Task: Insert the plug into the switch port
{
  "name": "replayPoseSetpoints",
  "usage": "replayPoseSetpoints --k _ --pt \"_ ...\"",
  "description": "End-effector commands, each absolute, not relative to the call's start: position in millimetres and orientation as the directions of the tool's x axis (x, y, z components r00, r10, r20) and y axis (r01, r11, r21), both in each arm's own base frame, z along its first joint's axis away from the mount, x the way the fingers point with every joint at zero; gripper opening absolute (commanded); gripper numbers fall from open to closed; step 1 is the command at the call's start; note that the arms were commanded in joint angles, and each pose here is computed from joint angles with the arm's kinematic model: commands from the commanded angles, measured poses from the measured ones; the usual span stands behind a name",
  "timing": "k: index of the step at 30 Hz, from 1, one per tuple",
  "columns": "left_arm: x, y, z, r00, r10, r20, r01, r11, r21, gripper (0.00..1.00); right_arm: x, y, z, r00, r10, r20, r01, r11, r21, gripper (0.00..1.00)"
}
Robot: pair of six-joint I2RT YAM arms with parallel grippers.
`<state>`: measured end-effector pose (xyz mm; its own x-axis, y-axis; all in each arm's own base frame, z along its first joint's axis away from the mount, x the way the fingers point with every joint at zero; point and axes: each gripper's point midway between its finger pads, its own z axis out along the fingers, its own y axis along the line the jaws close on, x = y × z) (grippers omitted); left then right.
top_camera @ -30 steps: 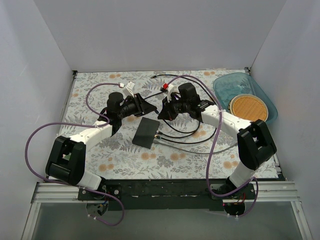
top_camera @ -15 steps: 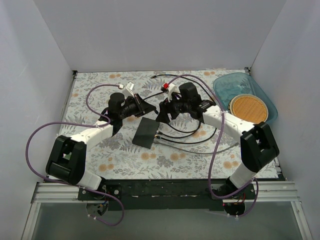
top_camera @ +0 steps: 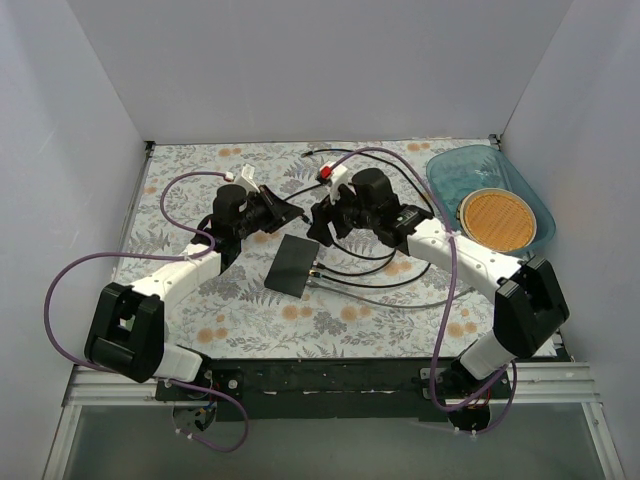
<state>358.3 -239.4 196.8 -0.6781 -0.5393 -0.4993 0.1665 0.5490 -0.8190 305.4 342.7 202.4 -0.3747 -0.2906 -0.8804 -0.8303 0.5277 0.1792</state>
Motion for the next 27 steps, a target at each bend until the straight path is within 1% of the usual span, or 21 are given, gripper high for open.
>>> replayPoseSetpoints --k 1,3,4,6,10,12,14,19,21,24,25,27 --pt "360.9 -237.2 221.5 -0.641 -0.567 -0.517 0.184 0.541 -0.821 0.0 307.7 357.0 204.5 -0.341 -0.306 -0.889 -0.829 0.543 0.131 0.74" --pt "361.0 -237.8 222.9 -0.641 -0.566 -0.519 0.189 0.539 -0.821 0.0 308.0 361.8 202.6 -0.34 -0.313 -0.887 -0.832 0.54 0.128 0.72" --pt "361.5 -237.3 222.3 -0.641 -0.567 -0.518 0.187 0.539 -0.821 0.0 309.0 362.9 202.2 -0.342 -0.314 -0.886 -0.83 0.543 0.128 0.69" --pt "360.5 -238.2 222.2 -0.644 -0.56 -0.521 0.192 0.541 -0.819 0.0 310.7 364.9 202.7 -0.339 -0.315 -0.886 -0.829 0.545 0.124 0.67" --pt "360.7 -238.8 223.0 -0.644 -0.558 -0.523 0.197 0.54 -0.818 0.0 315.1 365.3 203.4 -0.338 -0.314 -0.887 -0.822 0.558 0.116 0.56" --pt "360.7 -239.0 222.4 -0.646 -0.558 -0.521 0.195 0.539 -0.819 0.0 316.9 364.8 202.9 -0.337 -0.315 -0.887 -0.82 0.562 0.112 0.54" --pt "360.1 -240.6 222.1 -0.651 -0.553 -0.52 0.203 0.534 -0.821 0.0 317.1 366.1 201.4 -0.34 -0.316 -0.886 -0.82 0.561 0.114 0.49" --pt "360.0 -243.2 222.2 -0.66 -0.547 -0.516 0.208 0.526 -0.825 0.0 318.0 367.4 197.5 -0.352 -0.318 -0.88 -0.816 0.565 0.123 0.44" --pt "359.7 -243.4 222.0 -0.661 -0.546 -0.515 0.208 0.526 -0.825 0.0 318.5 367.9 198.4 -0.349 -0.315 -0.883 -0.817 0.564 0.122 0.43" --pt "359.4 -243.8 222.3 -0.662 -0.544 -0.515 0.21 0.524 -0.825 0.0 321.9 368.5 197.8 -0.354 -0.315 -0.881 -0.81 0.575 0.12 0.34" --pt "359.0 -243.9 224.0 -0.661 -0.545 -0.515 0.214 0.521 -0.826 0.0 324.2 367.7 196.3 -0.36 -0.316 -0.878 -0.802 0.586 0.117 0.21" --pt "358.7 -244.6 224.2 -0.663 -0.544 -0.514 0.217 0.518 -0.828 0.0 326.9 367.9 195.9 -0.367 -0.319 -0.874 -0.796 0.594 0.118 0.09"
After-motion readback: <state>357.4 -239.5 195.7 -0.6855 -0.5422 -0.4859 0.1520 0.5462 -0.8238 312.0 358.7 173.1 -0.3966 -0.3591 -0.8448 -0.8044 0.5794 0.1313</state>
